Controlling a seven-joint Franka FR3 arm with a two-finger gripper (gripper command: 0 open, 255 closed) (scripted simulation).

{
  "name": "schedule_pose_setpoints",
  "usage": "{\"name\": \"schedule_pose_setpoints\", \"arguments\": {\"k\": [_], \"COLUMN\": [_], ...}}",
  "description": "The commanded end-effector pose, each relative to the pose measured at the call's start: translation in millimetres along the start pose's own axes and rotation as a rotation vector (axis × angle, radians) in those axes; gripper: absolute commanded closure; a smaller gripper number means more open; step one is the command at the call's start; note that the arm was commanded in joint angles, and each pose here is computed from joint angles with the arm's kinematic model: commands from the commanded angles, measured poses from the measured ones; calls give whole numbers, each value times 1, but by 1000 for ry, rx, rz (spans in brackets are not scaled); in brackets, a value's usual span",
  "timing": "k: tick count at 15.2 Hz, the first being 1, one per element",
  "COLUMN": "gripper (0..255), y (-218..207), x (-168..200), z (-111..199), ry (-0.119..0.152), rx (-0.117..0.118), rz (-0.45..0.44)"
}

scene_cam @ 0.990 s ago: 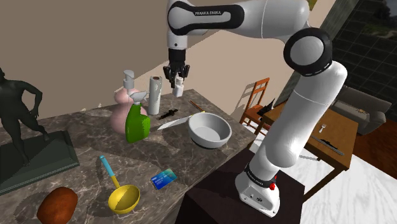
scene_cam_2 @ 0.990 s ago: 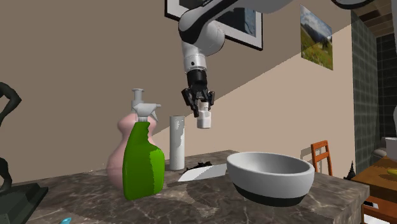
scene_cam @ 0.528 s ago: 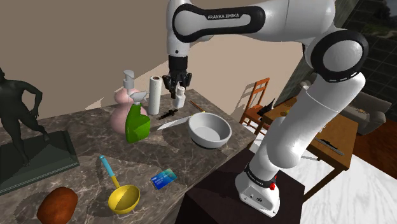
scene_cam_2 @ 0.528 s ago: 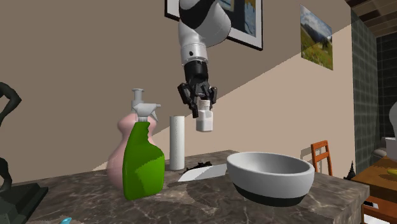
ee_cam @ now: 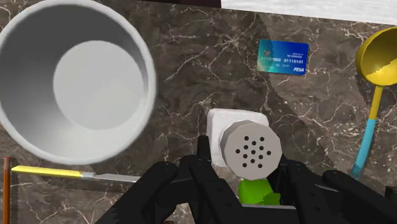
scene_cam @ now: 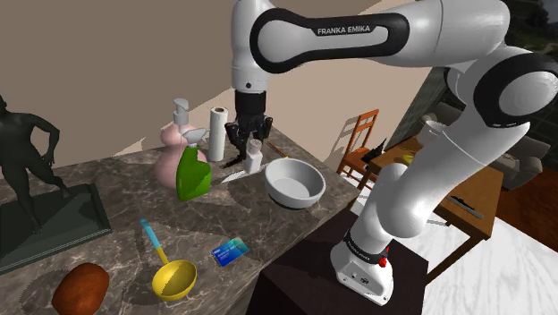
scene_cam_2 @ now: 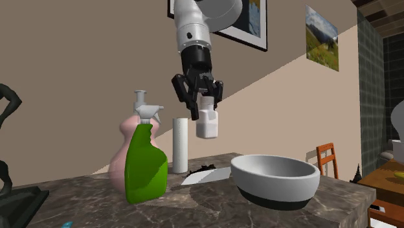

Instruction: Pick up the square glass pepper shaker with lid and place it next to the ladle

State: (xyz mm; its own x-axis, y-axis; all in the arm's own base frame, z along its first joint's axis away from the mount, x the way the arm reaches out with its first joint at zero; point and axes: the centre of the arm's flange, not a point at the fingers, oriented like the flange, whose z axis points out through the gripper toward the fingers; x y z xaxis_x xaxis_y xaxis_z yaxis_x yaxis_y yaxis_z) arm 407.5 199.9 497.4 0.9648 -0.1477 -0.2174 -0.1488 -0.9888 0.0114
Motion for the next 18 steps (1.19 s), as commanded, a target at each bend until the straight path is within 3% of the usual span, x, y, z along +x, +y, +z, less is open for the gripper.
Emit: {"name": "schedule_pose_setpoints", "arguments": {"k": [1, 3, 18], "gripper": [255, 255, 255], "y": [-16, -36, -36], "x": [-20, -46, -29], "z": [4, 9, 86], "ry": [0, 0, 0], "rx": [0, 0, 0], "rz": [2, 2, 2]}}
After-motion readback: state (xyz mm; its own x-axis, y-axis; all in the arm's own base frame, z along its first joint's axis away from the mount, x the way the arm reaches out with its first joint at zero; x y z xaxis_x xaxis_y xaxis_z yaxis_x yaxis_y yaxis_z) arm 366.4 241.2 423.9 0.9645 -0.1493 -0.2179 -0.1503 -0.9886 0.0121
